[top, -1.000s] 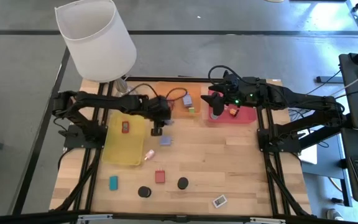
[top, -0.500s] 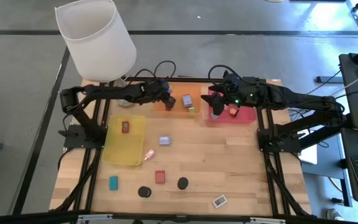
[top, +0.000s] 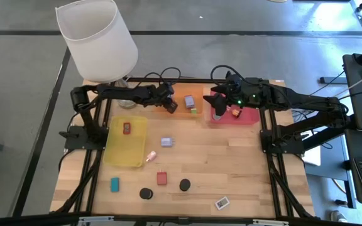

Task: Pick & Place Office items
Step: Put the top blue charger adapter into the orange bin, then put the blue charger adapter into the orange bin

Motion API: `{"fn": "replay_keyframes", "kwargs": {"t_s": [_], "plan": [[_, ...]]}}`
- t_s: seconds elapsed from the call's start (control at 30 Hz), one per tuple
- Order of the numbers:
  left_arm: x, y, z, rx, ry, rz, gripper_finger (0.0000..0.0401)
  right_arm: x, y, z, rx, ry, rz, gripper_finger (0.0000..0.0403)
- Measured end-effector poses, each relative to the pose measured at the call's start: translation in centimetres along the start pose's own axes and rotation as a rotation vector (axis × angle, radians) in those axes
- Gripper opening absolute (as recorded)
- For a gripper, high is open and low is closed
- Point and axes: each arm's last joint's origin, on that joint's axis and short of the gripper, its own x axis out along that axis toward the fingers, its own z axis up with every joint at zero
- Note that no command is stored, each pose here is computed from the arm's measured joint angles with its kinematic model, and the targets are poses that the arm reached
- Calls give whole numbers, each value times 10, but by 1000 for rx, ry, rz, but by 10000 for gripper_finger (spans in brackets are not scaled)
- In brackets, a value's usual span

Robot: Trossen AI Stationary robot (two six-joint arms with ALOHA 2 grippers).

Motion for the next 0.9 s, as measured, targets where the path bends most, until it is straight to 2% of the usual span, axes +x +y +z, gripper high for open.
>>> {"fn": "replay_keyframes", "kwargs": {"t_s": [0.17, 0.47, 0.6, 0.7, 0.8, 0.9], "plan": [[1, 0, 0, 1, -1, -1, 133, 0, 0, 0, 0, 0, 0, 322], [-7, 1, 4, 2, -26, -4, 188, 0, 0, 0, 0, 0, 0, 322], [-25, 2, 10, 98, -61, -35, 205, 0, 0, -1, -2, 7, -1, 322], [-47, -1, 14, 178, -84, -146, 208, 0, -1, -2, -7, 19, -9, 322], [-73, -12, 12, 237, -92, -332, 206, 0, -2, -3, -12, 32, -18, 322], [-93, -30, 1, 316, -53, -484, 206, 0, -2, -4, -17, 38, -22, 322]]}}
